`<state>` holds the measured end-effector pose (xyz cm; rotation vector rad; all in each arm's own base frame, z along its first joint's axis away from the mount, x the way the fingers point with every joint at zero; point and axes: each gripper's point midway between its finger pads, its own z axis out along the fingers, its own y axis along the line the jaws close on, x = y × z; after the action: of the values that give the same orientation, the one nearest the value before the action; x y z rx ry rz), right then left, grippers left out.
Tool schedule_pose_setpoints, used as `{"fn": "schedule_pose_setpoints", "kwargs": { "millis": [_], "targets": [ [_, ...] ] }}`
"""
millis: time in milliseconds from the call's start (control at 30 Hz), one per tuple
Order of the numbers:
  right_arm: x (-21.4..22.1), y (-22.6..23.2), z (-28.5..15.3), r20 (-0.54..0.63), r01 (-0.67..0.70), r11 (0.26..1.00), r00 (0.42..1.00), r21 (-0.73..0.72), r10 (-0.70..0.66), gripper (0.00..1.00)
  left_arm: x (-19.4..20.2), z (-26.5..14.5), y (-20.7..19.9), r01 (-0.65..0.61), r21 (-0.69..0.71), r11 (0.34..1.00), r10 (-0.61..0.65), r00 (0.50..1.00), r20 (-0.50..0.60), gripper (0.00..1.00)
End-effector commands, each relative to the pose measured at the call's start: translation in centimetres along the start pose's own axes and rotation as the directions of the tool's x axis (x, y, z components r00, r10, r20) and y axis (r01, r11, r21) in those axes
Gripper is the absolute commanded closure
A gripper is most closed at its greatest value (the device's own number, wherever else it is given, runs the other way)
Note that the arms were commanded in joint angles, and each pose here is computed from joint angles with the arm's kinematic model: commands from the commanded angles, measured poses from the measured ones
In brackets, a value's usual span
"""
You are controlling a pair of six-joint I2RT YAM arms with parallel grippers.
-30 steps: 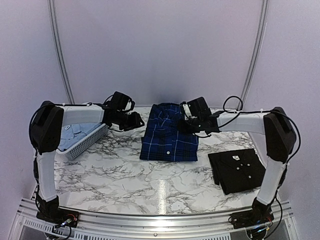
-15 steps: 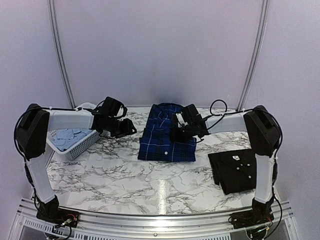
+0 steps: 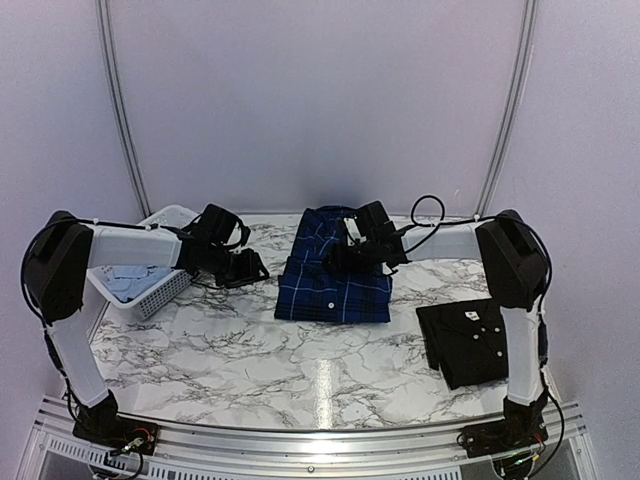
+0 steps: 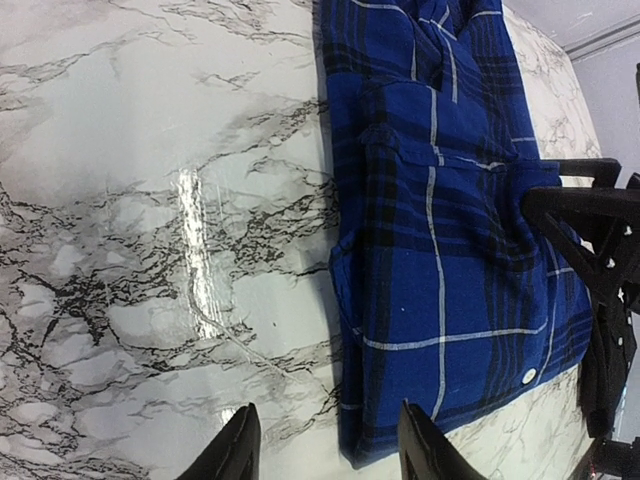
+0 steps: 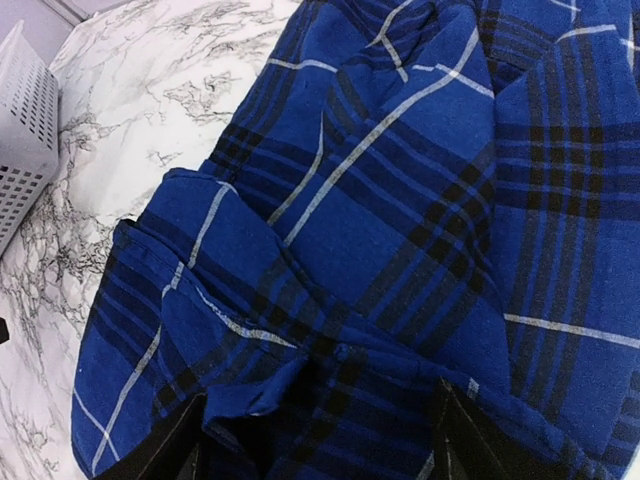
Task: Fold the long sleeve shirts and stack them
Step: Adjust the 2/3-rectangle-folded shirt at the center of the board.
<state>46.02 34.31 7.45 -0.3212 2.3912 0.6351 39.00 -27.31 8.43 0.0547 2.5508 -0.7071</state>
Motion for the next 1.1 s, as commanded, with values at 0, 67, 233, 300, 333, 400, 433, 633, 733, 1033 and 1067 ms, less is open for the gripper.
{"fn": "schedule_pose_setpoints", "kwargs": {
  "millis": [0,67,233,300,333,400,433,633,733,1033,1067],
  "targets": [
    [-1.7,0.4,0.5,0.028,0.003,0.999,1.0,-0.032,-0.002,0.29,-0.1,-1.3,-0.9,0.006,0.047,0.999,-0.007,1.0,0.015,0.51],
    [-2.3,0.5,0.3,0.037,-0.001,0.999,0.999,-0.043,0.002,0.29,0.3,-1.3,-0.7,0.01,0.047,0.999,-0.01,1.0,0.009,0.51],
    [-3.4,1.2,-1.1,0.062,0.009,0.998,0.998,-0.054,-0.006,0.28,1.2,-1.4,-0.5,0.019,0.058,0.998,-0.019,1.0,-0.004,0.51],
    [-3.8,1.3,-1.9,0.072,0.015,0.999,0.997,-0.051,-0.011,0.28,1.8,-1.2,-0.6,0.027,0.078,0.997,-0.025,0.999,-0.024,0.51],
    [-3.9,1.4,-2.4,0.078,0.018,0.999,0.997,-0.049,-0.014,0.28,2.1,-1.1,-0.7,0.029,0.086,0.996,-0.026,0.999,-0.032,0.51],
    [-3.8,1.2,-3.2,0.078,0.017,0.999,0.997,-0.032,-0.015,0.28,2.7,-0.9,-1.0,0.028,0.1,0.995,-0.024,0.998,-0.05,0.5],
    [-3.5,1.0,-3.7,0.074,0.016,1.0,0.997,-0.023,-0.014,0.27,3.0,-0.7,-1.2,0.026,0.109,0.994,-0.019,0.998,-0.059,0.5],
    [-0.7,0.0,-6.9,0.054,0.022,0.999,0.998,0.042,-0.024,0.35,4.4,0.4,-2.3,0.007,0.13,0.991,0.007,0.995,-0.104,0.5],
    [1.5,-1.0,-7.7,0.032,0.017,0.997,0.999,0.072,-0.019,0.48,4.8,0.9,-2.3,0.008,0.123,0.992,0.006,0.993,-0.114,0.51],
    [4.9,-4.5,-4.4,-0.046,0.012,0.981,0.999,0.192,-0.003,0.53,5.0,1.3,-2.1,0.019,0.109,0.994,-0.005,0.993,-0.122,0.52],
    [5.3,-4.7,-3.8,-0.062,0.019,0.98,0.998,0.198,-0.007,0.5,5.1,1.2,-2.1,0.019,0.108,0.994,-0.006,0.992,-0.122,0.52]
  ]
}}
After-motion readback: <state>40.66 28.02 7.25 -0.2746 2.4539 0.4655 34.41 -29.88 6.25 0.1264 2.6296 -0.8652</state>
